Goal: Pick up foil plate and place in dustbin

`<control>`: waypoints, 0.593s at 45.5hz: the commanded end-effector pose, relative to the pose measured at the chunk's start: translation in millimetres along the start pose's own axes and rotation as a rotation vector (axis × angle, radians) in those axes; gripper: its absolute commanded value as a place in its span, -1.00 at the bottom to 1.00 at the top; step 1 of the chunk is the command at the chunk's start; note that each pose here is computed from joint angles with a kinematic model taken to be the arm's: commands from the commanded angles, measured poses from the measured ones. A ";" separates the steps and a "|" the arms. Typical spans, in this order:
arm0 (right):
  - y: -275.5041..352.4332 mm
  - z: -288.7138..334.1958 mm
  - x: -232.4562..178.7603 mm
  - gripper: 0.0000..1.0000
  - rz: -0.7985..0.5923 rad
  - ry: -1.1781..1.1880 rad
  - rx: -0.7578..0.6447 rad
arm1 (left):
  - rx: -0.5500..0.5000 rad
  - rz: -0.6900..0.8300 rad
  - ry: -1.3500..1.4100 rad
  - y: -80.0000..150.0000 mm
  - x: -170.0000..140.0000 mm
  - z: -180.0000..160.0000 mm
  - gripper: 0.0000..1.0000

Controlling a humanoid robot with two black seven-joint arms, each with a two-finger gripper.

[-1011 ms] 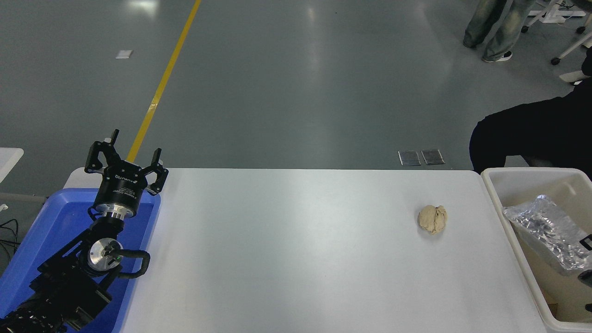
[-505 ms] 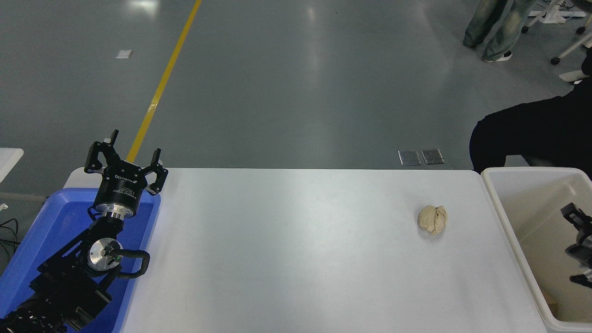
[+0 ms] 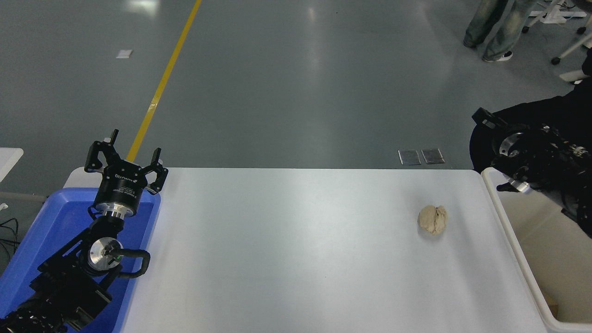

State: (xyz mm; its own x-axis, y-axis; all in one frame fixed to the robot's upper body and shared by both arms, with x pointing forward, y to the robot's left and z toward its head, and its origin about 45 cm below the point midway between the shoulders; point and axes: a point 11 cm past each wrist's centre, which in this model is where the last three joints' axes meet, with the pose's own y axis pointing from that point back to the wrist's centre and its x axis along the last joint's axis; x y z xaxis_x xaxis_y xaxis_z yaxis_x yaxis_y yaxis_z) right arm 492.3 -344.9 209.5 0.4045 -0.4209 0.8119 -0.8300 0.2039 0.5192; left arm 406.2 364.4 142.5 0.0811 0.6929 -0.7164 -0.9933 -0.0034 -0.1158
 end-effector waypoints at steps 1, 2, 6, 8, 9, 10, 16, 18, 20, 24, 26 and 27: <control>27.5 -62.5 -17.9 1.00 -0.239 0.122 0.084 | 0.000 -0.001 0.000 0.1 0.1 0.0 0.96; 30.4 -67.3 -19.5 1.00 -0.258 0.137 0.089 | -0.001 0.001 0.000 0.0 0.3 0.3 0.96; 41.2 -83.2 -24.6 1.00 -0.337 0.188 0.105 | 0.000 0.001 0.001 0.4 0.3 -0.1 0.96; 46.8 -87.8 -24.2 1.00 -0.378 0.201 0.107 | -0.001 0.001 0.000 0.0 0.3 0.3 0.96; 49.6 -89.7 -23.4 1.00 -0.398 0.204 0.109 | 0.000 0.002 0.000 0.6 0.8 0.0 0.96; 52.7 -92.7 -22.5 1.00 -0.419 0.208 0.112 | 0.000 0.002 0.000 0.6 0.8 0.0 0.96; 72.9 -92.6 -20.7 1.00 -0.548 0.270 0.068 | 0.000 0.002 0.000 0.6 0.8 0.0 0.96; 79.5 -90.4 -18.0 1.00 -0.578 0.294 0.047 | 0.000 0.002 0.000 0.6 0.8 0.0 0.96; 86.5 -90.2 -16.4 1.00 -0.609 0.311 0.036 | -0.002 0.002 0.000 0.6 0.8 0.2 0.96; 105.2 -92.8 -17.3 1.00 -0.674 0.332 0.029 | -0.003 0.003 0.000 0.5 0.8 0.5 0.96; 114.9 -93.9 -18.6 1.00 -0.699 0.342 0.027 | -0.003 0.003 0.000 0.5 0.8 0.5 0.96; 119.9 -93.6 -19.6 1.00 -0.713 0.345 0.025 | -0.003 0.003 0.000 0.5 0.8 0.5 0.96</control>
State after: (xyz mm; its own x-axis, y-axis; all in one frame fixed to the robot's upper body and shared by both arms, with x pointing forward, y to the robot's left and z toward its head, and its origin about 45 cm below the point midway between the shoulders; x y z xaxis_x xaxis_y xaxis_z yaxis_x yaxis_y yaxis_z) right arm 457.4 -242.0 256.9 0.8509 -0.2123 0.4805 -0.4979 -0.0344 0.8666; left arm 405.6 365.0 142.0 0.0793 0.6929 -0.7167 -0.9934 -0.0052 -0.1149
